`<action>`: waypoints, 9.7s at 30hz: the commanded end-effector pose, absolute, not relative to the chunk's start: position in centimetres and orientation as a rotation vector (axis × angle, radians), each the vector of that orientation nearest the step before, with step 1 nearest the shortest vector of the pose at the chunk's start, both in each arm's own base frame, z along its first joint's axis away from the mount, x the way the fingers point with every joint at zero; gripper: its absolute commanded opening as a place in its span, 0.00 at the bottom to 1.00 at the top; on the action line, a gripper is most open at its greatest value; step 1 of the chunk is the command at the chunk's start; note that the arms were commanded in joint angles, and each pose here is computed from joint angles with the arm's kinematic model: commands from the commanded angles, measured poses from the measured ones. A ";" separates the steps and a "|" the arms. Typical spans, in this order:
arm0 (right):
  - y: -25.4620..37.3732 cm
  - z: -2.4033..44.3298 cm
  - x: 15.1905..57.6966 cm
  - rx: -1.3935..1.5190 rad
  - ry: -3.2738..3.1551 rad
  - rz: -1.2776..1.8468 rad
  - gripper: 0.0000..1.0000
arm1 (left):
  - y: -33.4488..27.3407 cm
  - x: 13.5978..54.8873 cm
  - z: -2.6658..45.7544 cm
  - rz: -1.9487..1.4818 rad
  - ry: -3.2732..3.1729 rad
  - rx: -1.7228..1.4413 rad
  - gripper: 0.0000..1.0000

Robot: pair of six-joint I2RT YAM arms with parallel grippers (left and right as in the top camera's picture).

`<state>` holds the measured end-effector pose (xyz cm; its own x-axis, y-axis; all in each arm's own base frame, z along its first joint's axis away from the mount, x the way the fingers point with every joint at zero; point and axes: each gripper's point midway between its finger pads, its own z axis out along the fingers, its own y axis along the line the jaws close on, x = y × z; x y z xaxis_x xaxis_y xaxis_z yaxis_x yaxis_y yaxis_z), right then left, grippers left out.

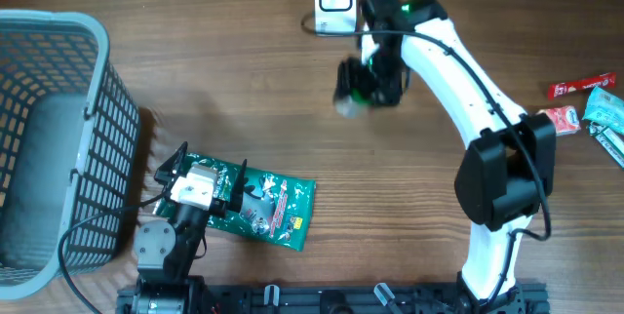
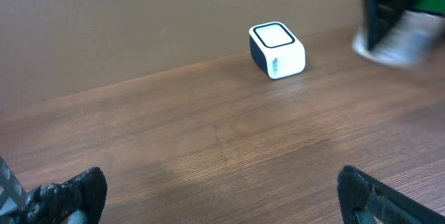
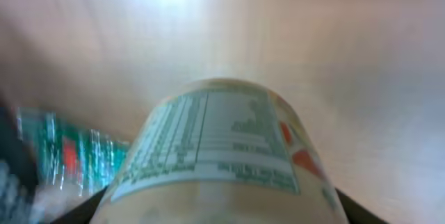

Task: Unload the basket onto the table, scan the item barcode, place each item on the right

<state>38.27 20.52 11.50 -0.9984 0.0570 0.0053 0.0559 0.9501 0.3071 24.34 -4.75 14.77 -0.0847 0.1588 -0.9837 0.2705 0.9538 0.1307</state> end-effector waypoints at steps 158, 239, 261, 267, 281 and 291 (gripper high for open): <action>13.6 5.9 34.4 0.629 2.853 0.217 1.00 | -5.1 24.2 14.7 -0.114 1.662 0.338 1.00; 23.2 28.7 56.2 -0.599 0.939 -0.620 0.04 | -5.1 24.2 14.7 -0.114 1.662 0.338 1.00; 27.4 15.1 60.4 -0.546 1.457 -0.551 0.04 | -5.1 24.2 14.7 -0.114 1.662 0.338 1.00; 24.8 27.1 57.3 -0.332 1.007 -0.682 0.04 | -5.1 24.2 14.7 -0.114 1.662 0.338 1.00; 23.9 24.3 60.8 -0.520 1.052 -0.622 0.04 | -5.1 24.2 14.6 -0.114 1.663 0.338 1.00; -22.1 28.8 49.3 0.648 1.371 -1.701 0.04 | -5.1 24.2 14.7 -0.114 1.662 0.338 1.00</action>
<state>55.68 -14.30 27.22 -0.4599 -0.5125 -0.7252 0.7935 0.1294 -0.5947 24.34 -4.75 14.76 -0.0850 0.1588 -0.9836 0.2706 0.9538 0.1306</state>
